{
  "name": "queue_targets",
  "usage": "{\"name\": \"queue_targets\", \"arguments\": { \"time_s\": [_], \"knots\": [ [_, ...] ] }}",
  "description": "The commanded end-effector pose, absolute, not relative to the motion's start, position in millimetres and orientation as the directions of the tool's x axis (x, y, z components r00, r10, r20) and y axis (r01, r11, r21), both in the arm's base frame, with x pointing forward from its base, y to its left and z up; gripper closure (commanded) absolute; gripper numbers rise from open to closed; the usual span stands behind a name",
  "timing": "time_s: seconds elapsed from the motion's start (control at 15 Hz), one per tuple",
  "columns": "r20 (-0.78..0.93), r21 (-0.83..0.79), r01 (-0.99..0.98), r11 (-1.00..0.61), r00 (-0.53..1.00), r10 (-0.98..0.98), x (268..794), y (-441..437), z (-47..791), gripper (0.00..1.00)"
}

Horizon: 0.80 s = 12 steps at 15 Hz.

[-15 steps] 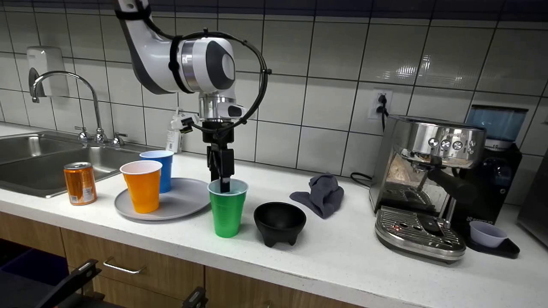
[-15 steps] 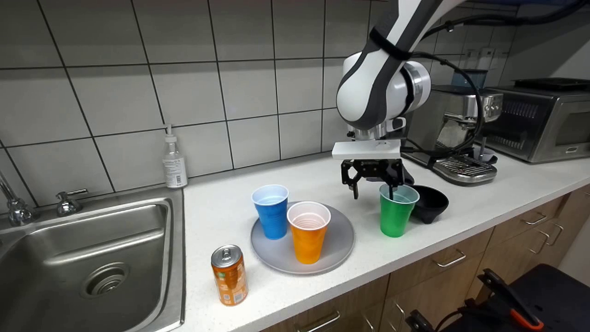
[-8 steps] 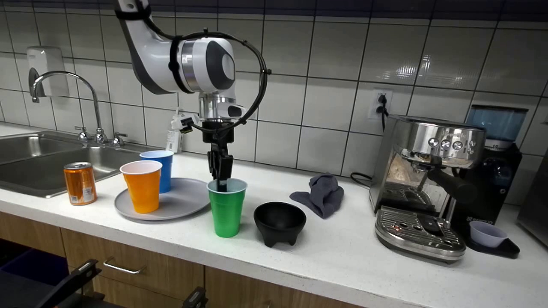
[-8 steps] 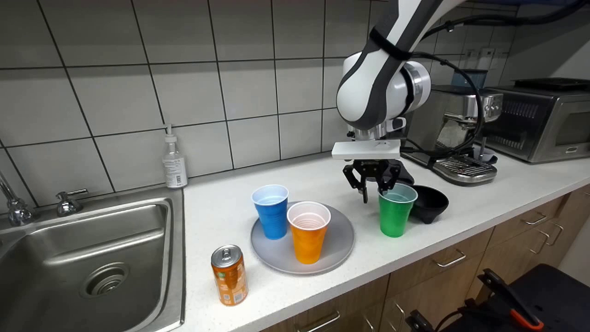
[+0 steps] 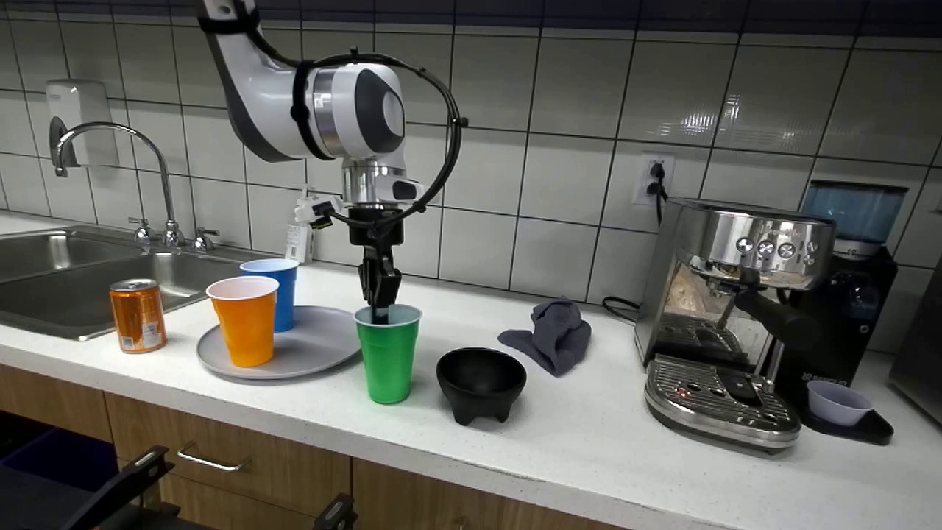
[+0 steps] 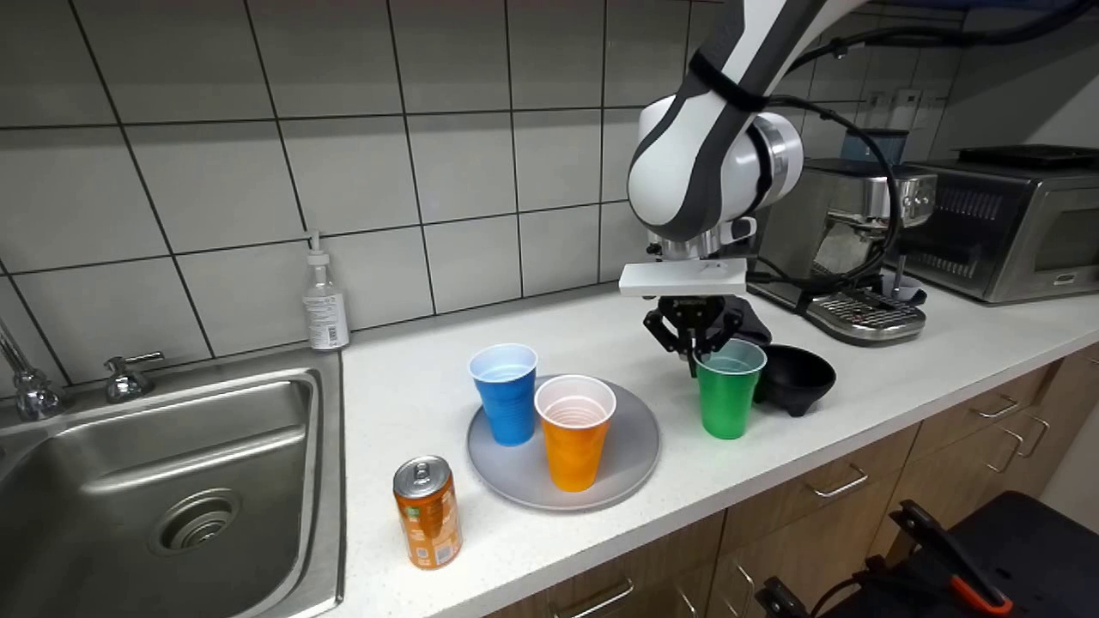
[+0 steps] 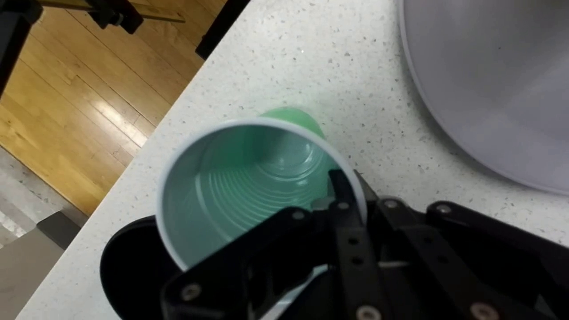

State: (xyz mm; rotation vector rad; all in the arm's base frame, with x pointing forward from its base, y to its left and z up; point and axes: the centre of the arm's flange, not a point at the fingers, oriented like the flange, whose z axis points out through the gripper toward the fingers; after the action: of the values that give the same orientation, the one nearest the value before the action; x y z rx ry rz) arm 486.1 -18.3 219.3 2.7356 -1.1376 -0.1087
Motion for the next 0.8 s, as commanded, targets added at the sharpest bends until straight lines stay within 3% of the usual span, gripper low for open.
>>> {"name": "queue_targets", "arguments": {
  "time_s": [0.0,0.73],
  "knots": [
    [0.034,0.197,-0.699,-0.687,0.705,-0.708,485,-17,231,0.99],
    [0.060,0.186,-0.681,-0.709,0.728,-0.683,489,16,262,0.99]
  ]
}}
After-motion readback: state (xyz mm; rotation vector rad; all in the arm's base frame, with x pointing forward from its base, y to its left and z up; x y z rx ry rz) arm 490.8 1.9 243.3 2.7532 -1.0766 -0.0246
